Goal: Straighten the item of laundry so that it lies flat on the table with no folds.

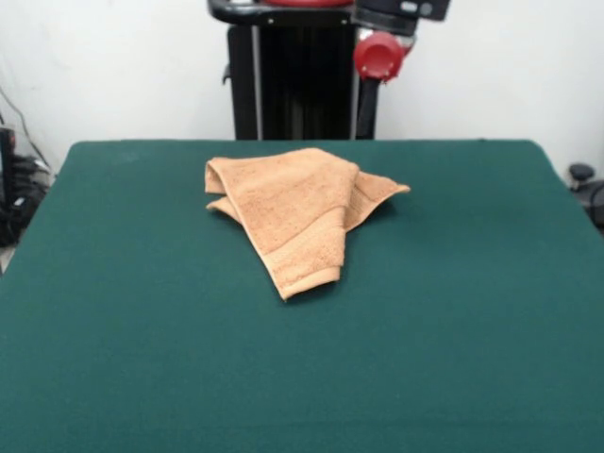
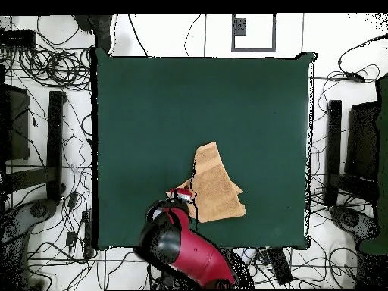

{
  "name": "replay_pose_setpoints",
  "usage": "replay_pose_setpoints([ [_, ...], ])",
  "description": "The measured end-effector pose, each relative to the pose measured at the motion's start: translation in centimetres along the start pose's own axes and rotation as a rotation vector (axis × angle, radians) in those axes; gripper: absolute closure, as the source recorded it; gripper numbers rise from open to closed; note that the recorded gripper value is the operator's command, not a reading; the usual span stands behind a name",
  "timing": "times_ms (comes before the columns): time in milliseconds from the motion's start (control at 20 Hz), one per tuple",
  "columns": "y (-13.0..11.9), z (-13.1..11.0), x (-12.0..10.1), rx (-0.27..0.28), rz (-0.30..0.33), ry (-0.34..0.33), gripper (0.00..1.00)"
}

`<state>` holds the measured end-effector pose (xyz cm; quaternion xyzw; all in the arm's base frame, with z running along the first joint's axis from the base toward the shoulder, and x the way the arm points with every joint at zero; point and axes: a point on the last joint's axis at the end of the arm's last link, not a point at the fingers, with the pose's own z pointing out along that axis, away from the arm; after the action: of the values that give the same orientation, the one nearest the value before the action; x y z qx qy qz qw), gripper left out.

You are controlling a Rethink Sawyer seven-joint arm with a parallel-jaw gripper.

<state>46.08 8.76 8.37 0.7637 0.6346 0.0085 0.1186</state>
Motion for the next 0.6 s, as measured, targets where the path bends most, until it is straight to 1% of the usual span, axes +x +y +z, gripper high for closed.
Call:
replay_pose_setpoints([
  [100,0.4,0.5,0.0,0.002,0.004,-0.004,0.00],
  [200,1.2,1.8,-0.2,0.005,0.016,-0.015,0.00],
  [300,1.7,2.5,-0.2,0.004,0.024,-0.025,0.00],
  [600,2.7,3.6,0.4,-0.011,0.022,-0.050,0.00],
])
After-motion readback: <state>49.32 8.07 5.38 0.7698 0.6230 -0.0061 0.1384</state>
